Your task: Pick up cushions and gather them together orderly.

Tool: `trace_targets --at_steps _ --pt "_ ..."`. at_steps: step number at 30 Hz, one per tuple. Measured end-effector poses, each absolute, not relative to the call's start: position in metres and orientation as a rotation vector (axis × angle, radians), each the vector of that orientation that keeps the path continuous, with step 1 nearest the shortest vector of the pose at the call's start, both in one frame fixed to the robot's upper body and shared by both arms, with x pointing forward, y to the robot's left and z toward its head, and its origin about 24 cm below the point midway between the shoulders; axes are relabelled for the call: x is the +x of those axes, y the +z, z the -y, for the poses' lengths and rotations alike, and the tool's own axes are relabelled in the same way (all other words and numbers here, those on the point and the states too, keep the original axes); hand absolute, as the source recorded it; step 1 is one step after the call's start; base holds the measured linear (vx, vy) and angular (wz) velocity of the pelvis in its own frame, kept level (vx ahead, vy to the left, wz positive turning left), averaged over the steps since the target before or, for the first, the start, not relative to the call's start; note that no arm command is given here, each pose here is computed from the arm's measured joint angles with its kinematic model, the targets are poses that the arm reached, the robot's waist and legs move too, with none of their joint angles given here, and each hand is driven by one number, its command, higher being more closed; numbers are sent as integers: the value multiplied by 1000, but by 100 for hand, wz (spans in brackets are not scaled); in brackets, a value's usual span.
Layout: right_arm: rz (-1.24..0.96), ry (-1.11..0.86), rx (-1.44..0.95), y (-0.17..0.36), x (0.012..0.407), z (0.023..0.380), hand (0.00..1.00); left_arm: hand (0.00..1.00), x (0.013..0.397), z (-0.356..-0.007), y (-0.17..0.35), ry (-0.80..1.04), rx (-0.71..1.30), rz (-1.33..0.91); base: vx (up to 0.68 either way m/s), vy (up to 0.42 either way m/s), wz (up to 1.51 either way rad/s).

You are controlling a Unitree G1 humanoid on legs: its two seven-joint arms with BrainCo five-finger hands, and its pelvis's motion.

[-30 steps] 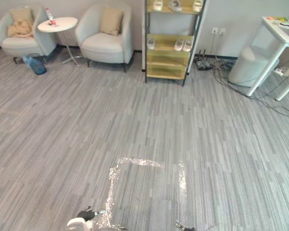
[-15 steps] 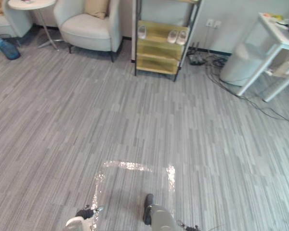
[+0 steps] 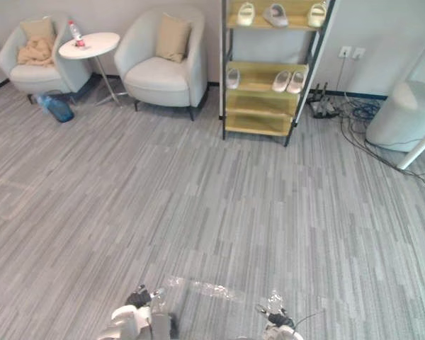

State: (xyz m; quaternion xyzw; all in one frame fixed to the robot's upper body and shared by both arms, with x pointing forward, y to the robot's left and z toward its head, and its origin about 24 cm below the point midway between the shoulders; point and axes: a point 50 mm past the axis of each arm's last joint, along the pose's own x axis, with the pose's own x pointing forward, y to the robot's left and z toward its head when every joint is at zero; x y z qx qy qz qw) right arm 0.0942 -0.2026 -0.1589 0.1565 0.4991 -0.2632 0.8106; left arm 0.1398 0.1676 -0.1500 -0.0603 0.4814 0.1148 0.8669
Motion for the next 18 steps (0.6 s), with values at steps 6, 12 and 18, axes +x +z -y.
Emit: trace_targets --at_steps 6,12,18 --pt "-1107 -552 363 -163 85 190 0 0 129 -173 -154 244 -109 -1040 120 93 -11" --pt "-1122 -598 364 -164 78 202 0 0 120 -174 -158 249 -107 -1077 1 35 -16" --pt "-1130 -607 357 -165 74 205 0 0 118 -174 -159 245 -93 -1084 -86 -11 -32"
